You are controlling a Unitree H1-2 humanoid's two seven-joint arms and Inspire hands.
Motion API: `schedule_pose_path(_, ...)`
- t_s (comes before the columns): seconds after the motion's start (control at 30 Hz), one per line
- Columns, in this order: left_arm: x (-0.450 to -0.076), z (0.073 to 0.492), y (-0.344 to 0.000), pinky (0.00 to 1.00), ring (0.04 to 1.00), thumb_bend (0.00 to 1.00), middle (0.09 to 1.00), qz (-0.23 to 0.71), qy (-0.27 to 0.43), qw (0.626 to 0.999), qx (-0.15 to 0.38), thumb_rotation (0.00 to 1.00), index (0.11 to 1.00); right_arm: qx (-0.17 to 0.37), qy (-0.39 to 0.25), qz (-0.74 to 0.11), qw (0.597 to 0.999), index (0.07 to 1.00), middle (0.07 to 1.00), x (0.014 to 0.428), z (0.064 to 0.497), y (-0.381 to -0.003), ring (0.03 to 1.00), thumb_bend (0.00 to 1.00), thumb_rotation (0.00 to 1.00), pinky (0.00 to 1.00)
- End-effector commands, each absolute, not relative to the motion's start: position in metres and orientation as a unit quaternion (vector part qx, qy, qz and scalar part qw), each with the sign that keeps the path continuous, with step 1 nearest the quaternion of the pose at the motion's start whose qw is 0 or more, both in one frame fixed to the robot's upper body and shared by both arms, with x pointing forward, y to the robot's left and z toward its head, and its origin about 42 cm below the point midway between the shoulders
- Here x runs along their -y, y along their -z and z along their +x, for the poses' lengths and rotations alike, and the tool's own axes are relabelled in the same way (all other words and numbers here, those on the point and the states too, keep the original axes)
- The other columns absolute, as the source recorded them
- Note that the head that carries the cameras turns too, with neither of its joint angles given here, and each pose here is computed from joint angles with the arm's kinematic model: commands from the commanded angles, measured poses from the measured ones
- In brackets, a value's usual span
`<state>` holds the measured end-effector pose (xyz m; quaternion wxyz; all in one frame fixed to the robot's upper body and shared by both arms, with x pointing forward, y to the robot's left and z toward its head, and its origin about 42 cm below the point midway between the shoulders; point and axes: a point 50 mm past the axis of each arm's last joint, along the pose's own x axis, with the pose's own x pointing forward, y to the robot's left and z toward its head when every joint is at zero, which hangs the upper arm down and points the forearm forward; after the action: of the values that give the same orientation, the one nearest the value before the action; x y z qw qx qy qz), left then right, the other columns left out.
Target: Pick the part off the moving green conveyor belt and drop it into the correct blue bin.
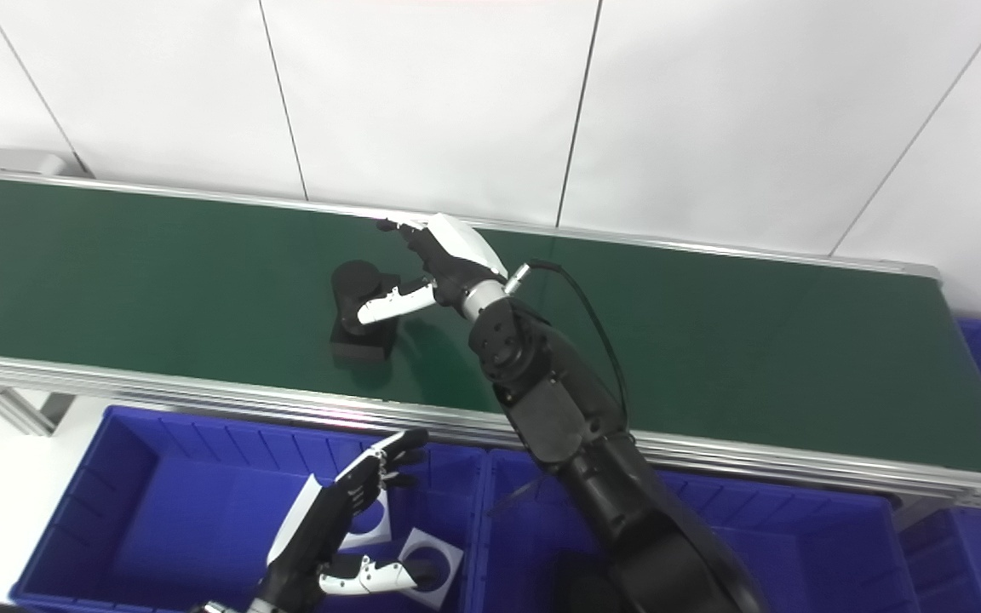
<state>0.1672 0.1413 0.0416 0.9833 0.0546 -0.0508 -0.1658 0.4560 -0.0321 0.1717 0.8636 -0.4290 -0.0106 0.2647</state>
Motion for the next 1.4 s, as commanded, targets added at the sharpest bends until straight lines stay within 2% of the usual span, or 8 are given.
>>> schedule_pose_path(0.0,-0.141,0.168,-0.054,0.78,0.858,0.84,0.864,0.051,0.16,0.982,0.089,0.34,0.835,0.078,-0.264,-0.432,0.859,0.911,0.943,0.01,0.464,-0.207,0.905,0.96,0.4,0.83)
schedule_pose_path(0.43,-0.135,0.167,-0.058,0.78,0.848,0.82,0.863,0.055,0.155,0.982,0.098,0.34,0.824,0.051,-0.263,-0.425,0.865,0.846,0.782,0.013,0.475,-0.184,0.638,0.9,0.17,0.51)
schedule_pose_path(0.5,-0.134,0.167,-0.058,0.77,0.845,0.82,0.866,0.048,0.154,0.982,0.097,0.33,0.825,0.051,-0.263,-0.42,0.867,0.785,0.683,0.014,0.474,-0.179,0.583,0.86,0.05,0.5)
schedule_pose_path(0.57,-0.134,0.167,-0.059,0.76,0.829,0.82,0.865,0.042,0.154,0.982,0.097,0.32,0.823,0.05,-0.26,-0.422,0.867,0.736,0.529,0.015,0.473,-0.174,0.525,0.63,0.01,0.46)
schedule_pose_path(0.6,-0.134,0.168,-0.058,0.77,0.83,0.82,0.868,0.042,0.154,0.982,0.097,0.31,0.825,0.049,-0.258,-0.425,0.866,0.556,0.493,0.016,0.472,-0.172,0.413,0.55,0.0,0.34)
schedule_pose_path(0.8,-0.137,0.17,-0.057,0.76,0.853,0.82,0.868,0.046,0.155,0.982,0.096,0.31,0.826,0.06,-0.227,-0.434,0.87,0.492,0.503,0.019,0.466,-0.166,0.416,0.52,0.0,0.22)
schedule_pose_path(0.97,-0.14,0.172,-0.056,0.77,0.846,0.84,0.87,0.045,0.155,0.982,0.095,0.33,0.825,0.07,-0.214,-0.421,0.878,0.501,0.518,0.021,0.464,-0.165,0.421,0.51,0.0,0.4)
schedule_pose_path(1.37,-0.147,0.177,-0.055,0.79,0.856,0.84,0.873,0.045,0.157,0.982,0.094,0.32,0.828,0.137,-0.146,-0.367,0.908,0.506,0.523,0.037,0.453,-0.189,0.42,0.51,0.0,0.42)
